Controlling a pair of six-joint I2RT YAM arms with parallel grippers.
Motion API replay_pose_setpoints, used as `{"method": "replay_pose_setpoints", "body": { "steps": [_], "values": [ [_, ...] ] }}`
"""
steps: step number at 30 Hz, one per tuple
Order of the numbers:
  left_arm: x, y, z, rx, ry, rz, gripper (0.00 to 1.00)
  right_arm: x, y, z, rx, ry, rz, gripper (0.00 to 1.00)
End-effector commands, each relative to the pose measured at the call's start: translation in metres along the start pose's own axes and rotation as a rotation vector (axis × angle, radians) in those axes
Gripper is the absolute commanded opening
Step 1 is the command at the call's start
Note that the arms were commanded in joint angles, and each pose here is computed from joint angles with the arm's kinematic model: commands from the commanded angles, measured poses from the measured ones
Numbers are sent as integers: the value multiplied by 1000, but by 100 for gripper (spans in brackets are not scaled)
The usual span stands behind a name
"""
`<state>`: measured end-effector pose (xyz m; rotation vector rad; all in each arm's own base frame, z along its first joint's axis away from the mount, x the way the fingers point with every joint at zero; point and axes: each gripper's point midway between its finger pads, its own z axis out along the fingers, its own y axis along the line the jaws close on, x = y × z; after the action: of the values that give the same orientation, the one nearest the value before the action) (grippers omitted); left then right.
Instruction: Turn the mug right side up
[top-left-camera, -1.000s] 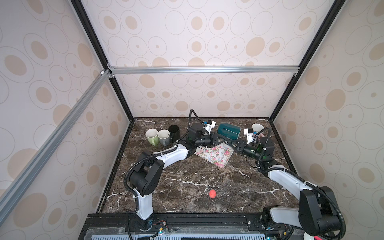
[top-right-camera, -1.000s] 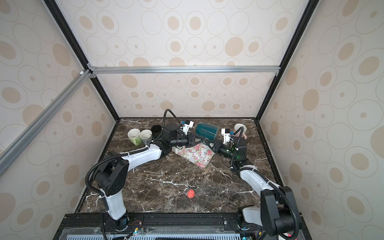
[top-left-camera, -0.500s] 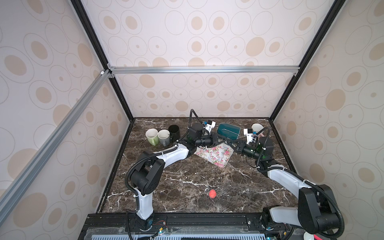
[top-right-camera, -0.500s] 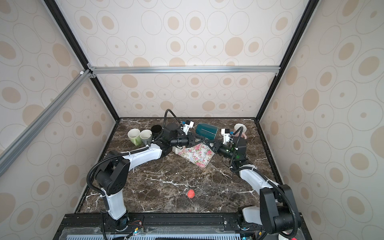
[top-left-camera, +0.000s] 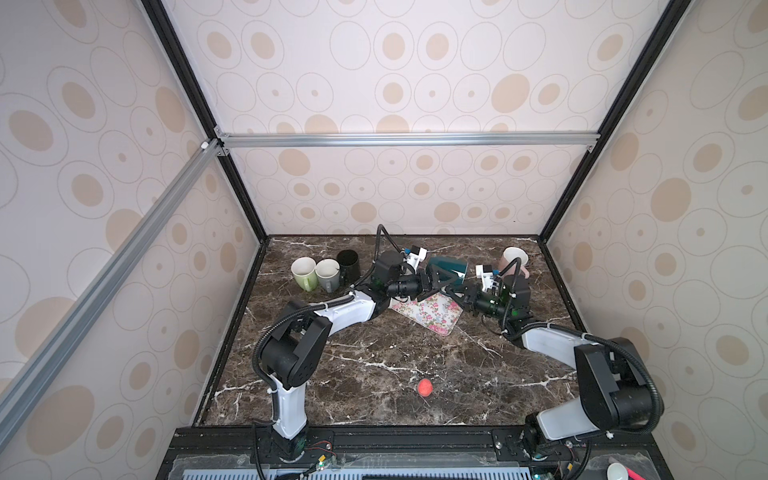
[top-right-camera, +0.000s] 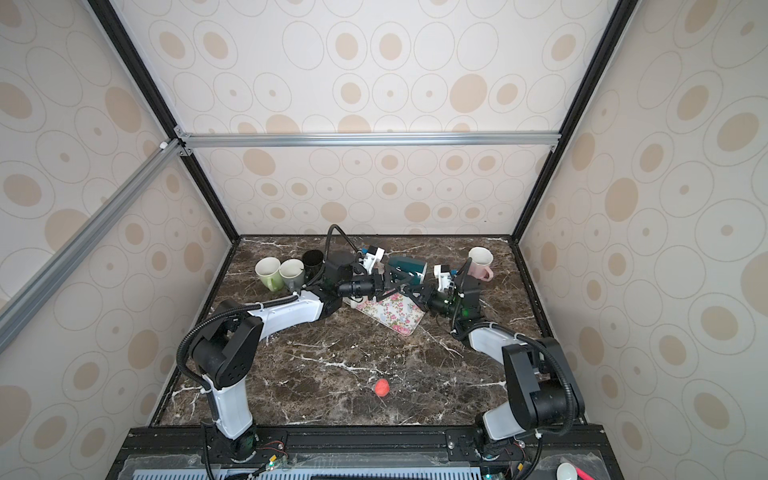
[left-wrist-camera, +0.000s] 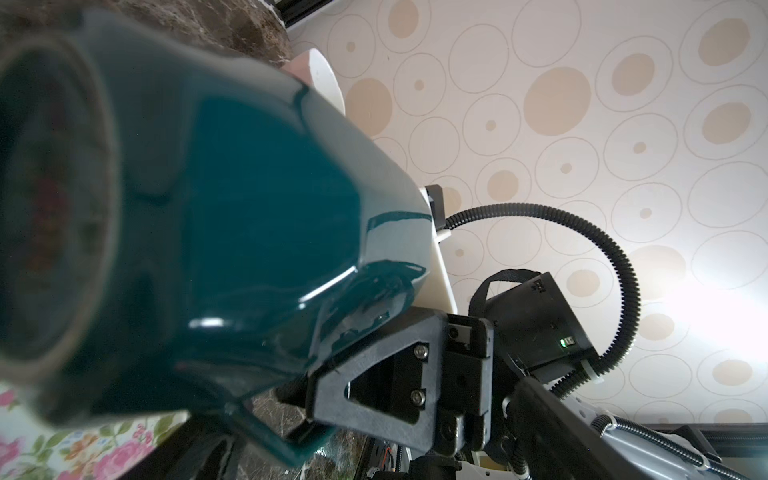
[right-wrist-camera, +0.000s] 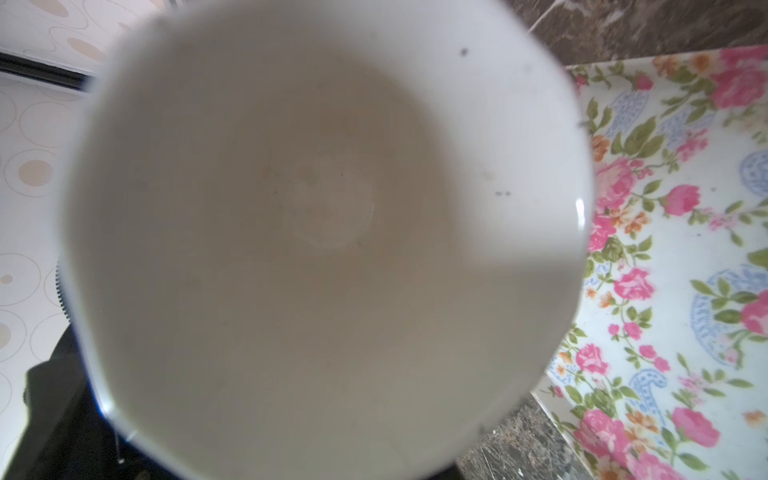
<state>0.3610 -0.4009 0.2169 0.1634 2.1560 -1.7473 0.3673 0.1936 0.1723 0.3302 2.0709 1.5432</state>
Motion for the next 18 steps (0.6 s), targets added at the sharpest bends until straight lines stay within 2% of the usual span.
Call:
{"method": "replay_pose_setpoints", "body": {
  "steps": [1, 8, 18],
  "values": [
    [-14, -44, -7, 130, -35, 115, 98, -14, 15, 2, -49, -45, -32, 0],
    [-19, -39, -11, 99, -46, 122, 98, -16, 22, -10, 48, -76, -136, 0],
    [-24, -26, -17, 38, -73, 131, 98, -20, 42, -33, 99, -141, -233, 0]
  ]
}}
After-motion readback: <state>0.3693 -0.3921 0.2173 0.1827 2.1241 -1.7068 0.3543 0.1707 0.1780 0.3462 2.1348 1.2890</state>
